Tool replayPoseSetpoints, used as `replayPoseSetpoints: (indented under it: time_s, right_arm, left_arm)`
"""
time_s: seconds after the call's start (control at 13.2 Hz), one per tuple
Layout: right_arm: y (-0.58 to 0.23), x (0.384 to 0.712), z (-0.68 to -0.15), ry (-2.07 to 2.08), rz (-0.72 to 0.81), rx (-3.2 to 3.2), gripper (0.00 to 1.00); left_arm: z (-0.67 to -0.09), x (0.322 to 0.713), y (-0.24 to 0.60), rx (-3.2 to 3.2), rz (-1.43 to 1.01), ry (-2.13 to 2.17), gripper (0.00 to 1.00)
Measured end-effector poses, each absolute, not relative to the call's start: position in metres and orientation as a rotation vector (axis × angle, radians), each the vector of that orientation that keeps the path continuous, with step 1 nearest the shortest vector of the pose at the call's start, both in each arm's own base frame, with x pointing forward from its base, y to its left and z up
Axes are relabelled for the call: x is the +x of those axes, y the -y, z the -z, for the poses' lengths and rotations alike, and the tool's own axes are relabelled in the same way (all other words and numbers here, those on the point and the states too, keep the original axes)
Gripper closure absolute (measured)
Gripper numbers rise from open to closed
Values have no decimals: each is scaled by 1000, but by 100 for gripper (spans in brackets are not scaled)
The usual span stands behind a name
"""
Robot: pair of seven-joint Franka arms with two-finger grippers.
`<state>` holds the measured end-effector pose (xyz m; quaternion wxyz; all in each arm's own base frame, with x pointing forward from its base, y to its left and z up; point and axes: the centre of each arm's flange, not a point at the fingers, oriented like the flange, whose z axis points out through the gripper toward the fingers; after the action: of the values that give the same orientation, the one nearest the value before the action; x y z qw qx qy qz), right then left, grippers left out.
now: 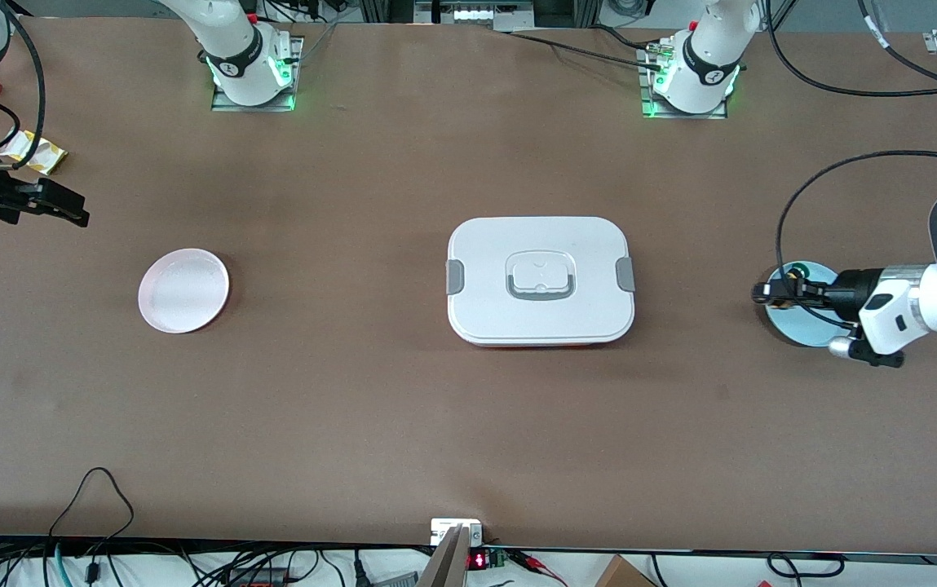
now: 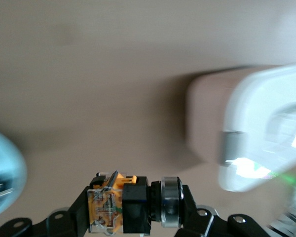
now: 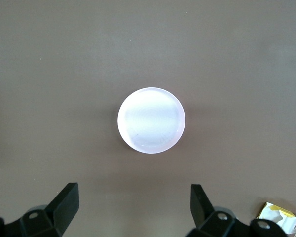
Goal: Transfer orange switch to right arm and place
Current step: 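Carry the orange switch with the left gripper over the white box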
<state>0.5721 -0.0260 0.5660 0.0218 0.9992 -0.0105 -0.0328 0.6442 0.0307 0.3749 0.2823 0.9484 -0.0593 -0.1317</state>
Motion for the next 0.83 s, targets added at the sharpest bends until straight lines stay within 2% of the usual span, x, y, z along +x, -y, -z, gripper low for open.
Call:
replayPoseSetpoints:
  time_s: [0.83]
  right_arm:
    - [33, 580, -545, 58, 156, 3100, 0]
  left_arm:
    - [-416, 645, 158, 1661, -86, 676, 28]
